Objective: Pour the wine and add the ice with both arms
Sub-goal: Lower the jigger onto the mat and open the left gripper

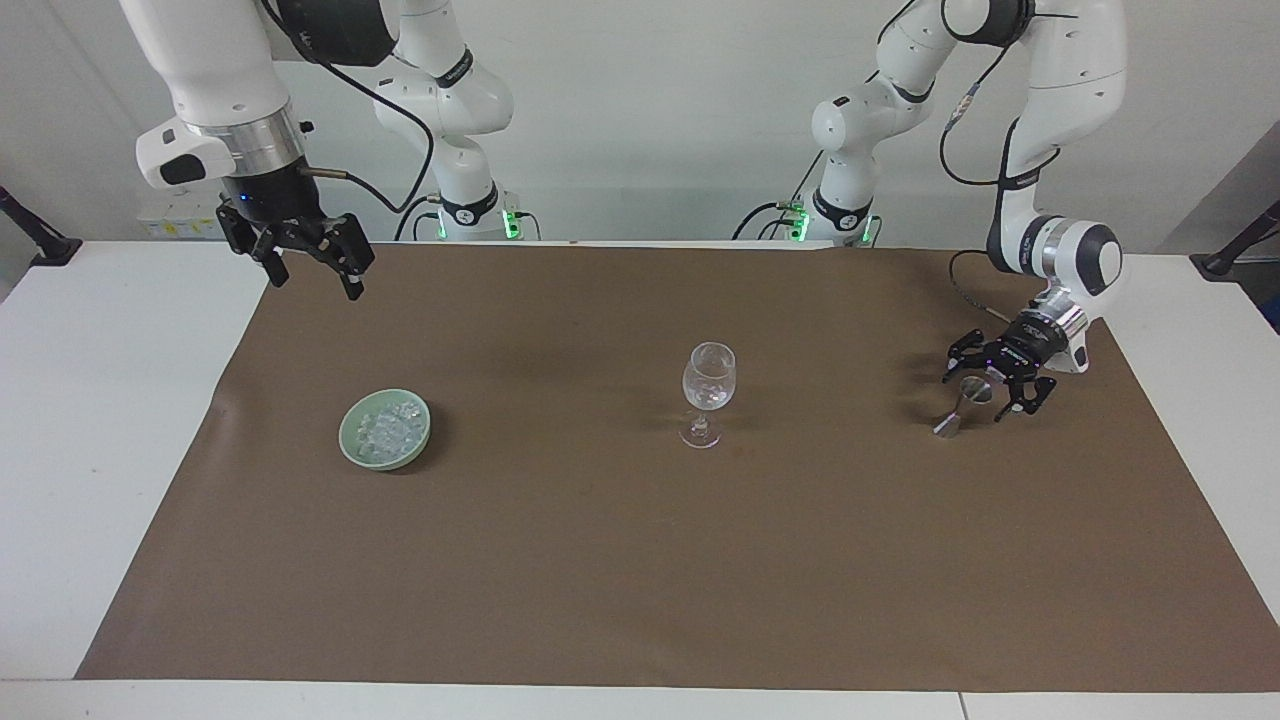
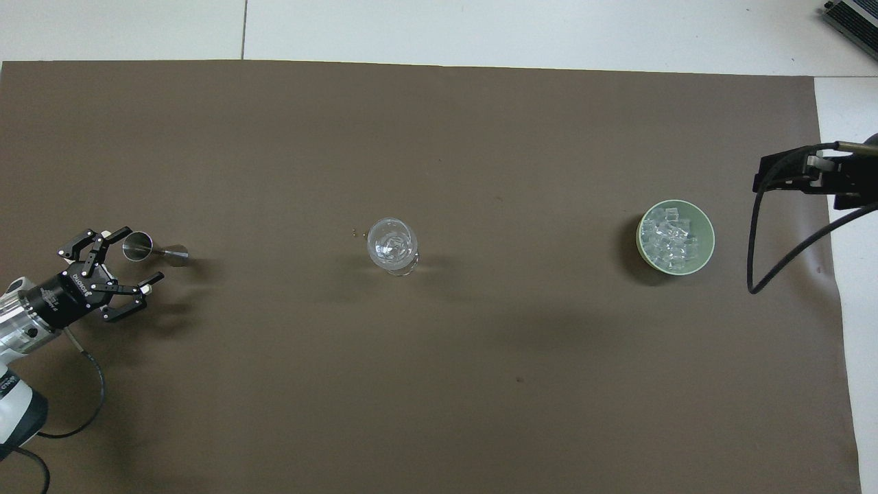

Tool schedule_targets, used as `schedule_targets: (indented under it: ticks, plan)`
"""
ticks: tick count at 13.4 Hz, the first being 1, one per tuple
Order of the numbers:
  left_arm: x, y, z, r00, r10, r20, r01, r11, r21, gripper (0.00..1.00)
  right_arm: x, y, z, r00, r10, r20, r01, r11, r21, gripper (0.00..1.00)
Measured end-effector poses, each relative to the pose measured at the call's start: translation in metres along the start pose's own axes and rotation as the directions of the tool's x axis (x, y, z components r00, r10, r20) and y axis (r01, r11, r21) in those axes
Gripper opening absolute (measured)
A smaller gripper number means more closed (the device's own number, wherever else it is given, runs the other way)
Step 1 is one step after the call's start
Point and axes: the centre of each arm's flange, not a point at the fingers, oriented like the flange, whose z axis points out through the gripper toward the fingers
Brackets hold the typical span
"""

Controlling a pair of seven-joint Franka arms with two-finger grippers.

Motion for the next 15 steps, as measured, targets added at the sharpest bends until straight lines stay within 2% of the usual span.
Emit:
schedule_targets:
  ticks: [6, 10, 15]
  plan:
    - [-0.015, 0.003, -0.003, 0.999, 0.018, 0.048, -0.018, 1.000, -0.001, 1.00, -0.006, 0.016, 0.006, 0.999, -0.008, 0.043, 0.008, 1.000, -0.010, 1.00]
    - [-0.030, 0.006, -0.006, 0.997, 0.040, 0.059, -0.040, 0.999, -0.010, 1.00, -0.015, 0.027, 0.005, 0.995, -0.029, 0.093, 0.031, 0.999, -0.018, 1.00]
    - [-0.074, 0.014, -0.008, 0.995, 0.065, 0.070, -0.064, 0.998, -0.015, 1.00, -0.016, 0.026, 0.006, 0.995, -0.030, 0.099, 0.031, 0.999, -0.016, 1.00]
